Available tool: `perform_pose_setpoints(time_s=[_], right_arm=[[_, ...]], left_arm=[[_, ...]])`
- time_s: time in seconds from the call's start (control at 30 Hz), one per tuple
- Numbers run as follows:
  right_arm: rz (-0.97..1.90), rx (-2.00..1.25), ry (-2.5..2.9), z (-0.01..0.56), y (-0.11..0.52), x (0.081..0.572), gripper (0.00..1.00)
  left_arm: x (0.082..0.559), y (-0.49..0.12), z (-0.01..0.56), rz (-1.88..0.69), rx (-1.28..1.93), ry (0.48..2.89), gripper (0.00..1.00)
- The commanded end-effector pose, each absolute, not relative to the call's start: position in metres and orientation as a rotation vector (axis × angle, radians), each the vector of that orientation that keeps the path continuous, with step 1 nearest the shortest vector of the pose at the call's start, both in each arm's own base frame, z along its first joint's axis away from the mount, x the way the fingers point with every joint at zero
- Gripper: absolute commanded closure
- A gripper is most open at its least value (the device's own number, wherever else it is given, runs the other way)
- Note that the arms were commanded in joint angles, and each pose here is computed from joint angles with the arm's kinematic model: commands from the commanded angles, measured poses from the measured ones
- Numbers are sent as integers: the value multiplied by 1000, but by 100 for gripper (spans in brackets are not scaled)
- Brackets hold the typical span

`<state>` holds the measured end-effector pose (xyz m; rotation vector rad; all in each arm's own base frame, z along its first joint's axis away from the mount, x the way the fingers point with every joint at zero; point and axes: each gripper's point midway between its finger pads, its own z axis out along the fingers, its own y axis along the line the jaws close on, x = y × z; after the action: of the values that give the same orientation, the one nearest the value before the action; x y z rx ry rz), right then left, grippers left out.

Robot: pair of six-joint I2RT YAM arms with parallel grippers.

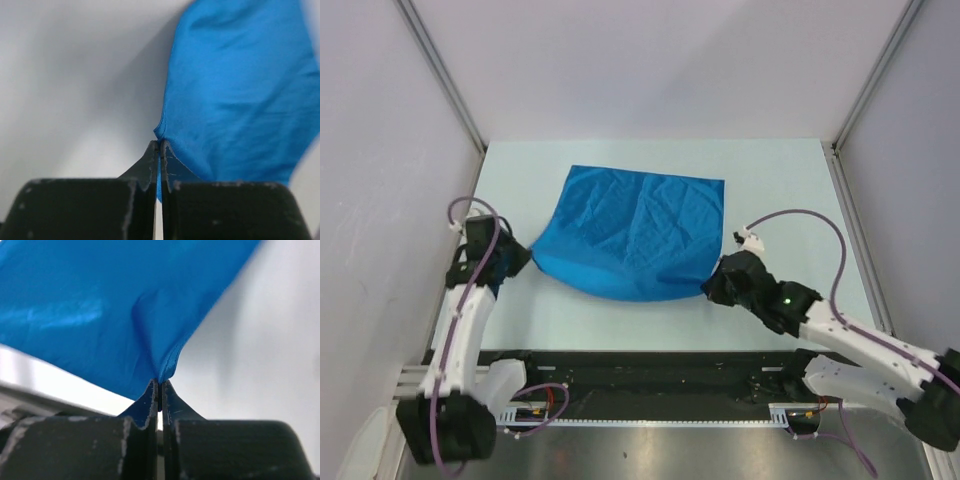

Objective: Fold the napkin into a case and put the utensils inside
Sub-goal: Fold and flatten the napkin at the center of the board.

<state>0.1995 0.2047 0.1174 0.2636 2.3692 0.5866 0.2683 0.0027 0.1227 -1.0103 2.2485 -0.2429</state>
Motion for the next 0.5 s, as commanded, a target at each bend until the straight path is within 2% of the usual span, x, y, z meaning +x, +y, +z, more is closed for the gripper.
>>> perform_pose_setpoints(time_s=[0.0,0.07,0.13,0.17,0.27,0.33,0.47], right_arm=[[751,-84,2037,236,220,207,100],[782,-168,1989,265,222,196,100],[834,-285,1880,314,224,179,100],[856,-307,1841,332,222,172,100],[954,-394,1695,391,217,141,100],[1014,-405,1620,423,210,127,100],[1047,-353,1554,448,199,124,100]], left_arm=[[279,-7,257,-426,-752,1874,100],[268,-13,318,-477,-662,1742,100],[256,-16,353,-482,-603,1689,100],[245,-17,391,-491,-568,1615,100],[220,-18,447,-477,-506,1506,100],[208,-20,468,-473,-482,1468,100],[198,-16,503,-473,-481,1394,100]])
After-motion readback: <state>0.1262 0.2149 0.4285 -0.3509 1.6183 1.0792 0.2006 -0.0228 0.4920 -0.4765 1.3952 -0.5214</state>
